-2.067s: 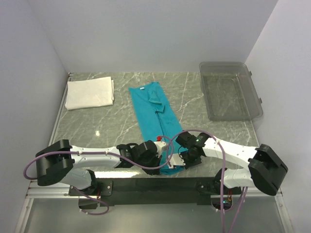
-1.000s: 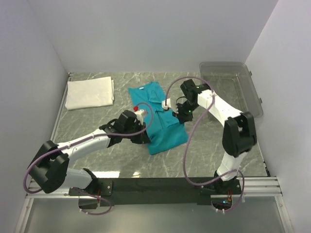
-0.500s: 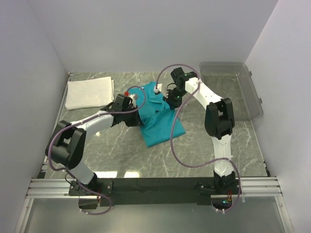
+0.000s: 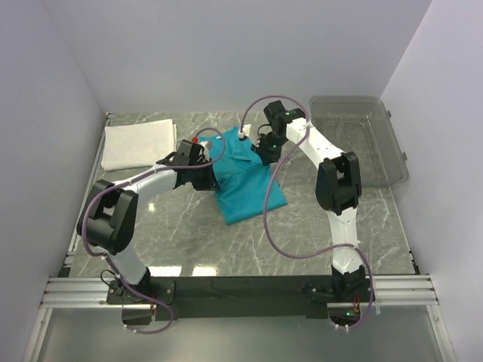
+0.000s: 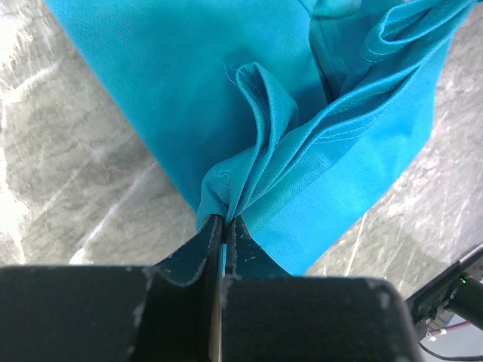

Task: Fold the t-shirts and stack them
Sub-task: Fold the tshirt

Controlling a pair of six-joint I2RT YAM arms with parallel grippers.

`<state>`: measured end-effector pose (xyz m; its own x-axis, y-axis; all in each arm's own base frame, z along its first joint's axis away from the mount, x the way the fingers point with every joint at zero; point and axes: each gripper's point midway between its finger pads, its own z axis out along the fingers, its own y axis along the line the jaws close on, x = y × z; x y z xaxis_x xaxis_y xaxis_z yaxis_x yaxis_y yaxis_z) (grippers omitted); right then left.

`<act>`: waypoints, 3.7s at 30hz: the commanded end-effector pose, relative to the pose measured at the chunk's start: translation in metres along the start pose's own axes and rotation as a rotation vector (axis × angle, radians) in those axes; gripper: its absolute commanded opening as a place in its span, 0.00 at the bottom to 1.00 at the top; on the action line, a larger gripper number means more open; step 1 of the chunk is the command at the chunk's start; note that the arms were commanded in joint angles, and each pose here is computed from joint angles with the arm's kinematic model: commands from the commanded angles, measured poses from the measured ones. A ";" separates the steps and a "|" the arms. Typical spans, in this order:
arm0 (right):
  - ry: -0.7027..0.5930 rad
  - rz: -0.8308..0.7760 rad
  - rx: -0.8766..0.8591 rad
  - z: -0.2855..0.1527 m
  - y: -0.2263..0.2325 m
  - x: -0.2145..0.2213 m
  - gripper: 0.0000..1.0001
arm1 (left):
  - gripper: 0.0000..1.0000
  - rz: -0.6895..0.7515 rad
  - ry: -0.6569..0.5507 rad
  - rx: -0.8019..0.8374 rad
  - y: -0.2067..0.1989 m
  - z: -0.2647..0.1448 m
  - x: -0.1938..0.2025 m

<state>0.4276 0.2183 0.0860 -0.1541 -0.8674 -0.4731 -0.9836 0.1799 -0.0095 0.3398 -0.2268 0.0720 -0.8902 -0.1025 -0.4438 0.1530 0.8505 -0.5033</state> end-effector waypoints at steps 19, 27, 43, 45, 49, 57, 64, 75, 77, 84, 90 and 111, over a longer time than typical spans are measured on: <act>-0.163 0.258 0.378 -0.019 -0.066 -0.034 0.58 | 0.58 0.005 -0.264 -0.222 0.029 -0.021 -0.073; -0.293 0.142 0.152 -0.064 -0.011 -0.041 0.59 | 0.57 0.123 -0.367 -0.202 0.013 -0.083 -0.082; -0.070 -0.323 -0.106 -0.018 0.108 0.086 0.66 | 0.48 0.314 0.034 0.082 -0.054 -0.056 0.101; -0.068 -0.305 -0.103 -0.013 0.104 0.086 0.66 | 0.49 0.329 0.030 0.080 -0.059 -0.046 0.104; -0.056 -0.289 -0.101 -0.005 0.098 0.084 0.66 | 0.50 0.358 0.047 0.070 -0.065 -0.029 0.108; -0.054 -0.282 -0.115 0.001 0.098 0.080 0.66 | 0.49 0.355 0.068 -0.061 -0.047 -0.003 0.104; -0.024 -0.265 -0.127 0.009 0.096 0.085 0.66 | 0.45 0.309 0.076 -0.109 -0.039 0.010 0.106; 0.041 -0.220 -0.114 0.015 0.094 0.098 0.62 | 0.14 0.287 0.109 -0.075 -0.041 0.020 0.115; 0.046 -0.199 -0.115 0.018 0.095 0.099 0.58 | 0.09 0.288 0.117 -0.069 -0.041 0.020 0.117; 0.071 -0.156 -0.089 0.028 0.095 0.102 0.40 | 0.01 0.279 0.111 -0.021 -0.048 0.012 0.114; 0.069 -0.117 -0.083 0.028 0.098 0.102 0.18 | 0.01 0.247 0.135 0.052 -0.051 0.005 0.122; -0.175 0.048 -0.180 -0.077 0.133 0.034 0.00 | 0.01 0.108 0.025 0.253 -0.057 -0.083 0.072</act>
<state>0.2660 0.1622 0.1057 -0.1419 -0.8171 -0.5587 -0.9855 0.0637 0.1571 0.2042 -0.2556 0.1091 -0.8761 0.0897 -0.4738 0.3914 0.7060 -0.5902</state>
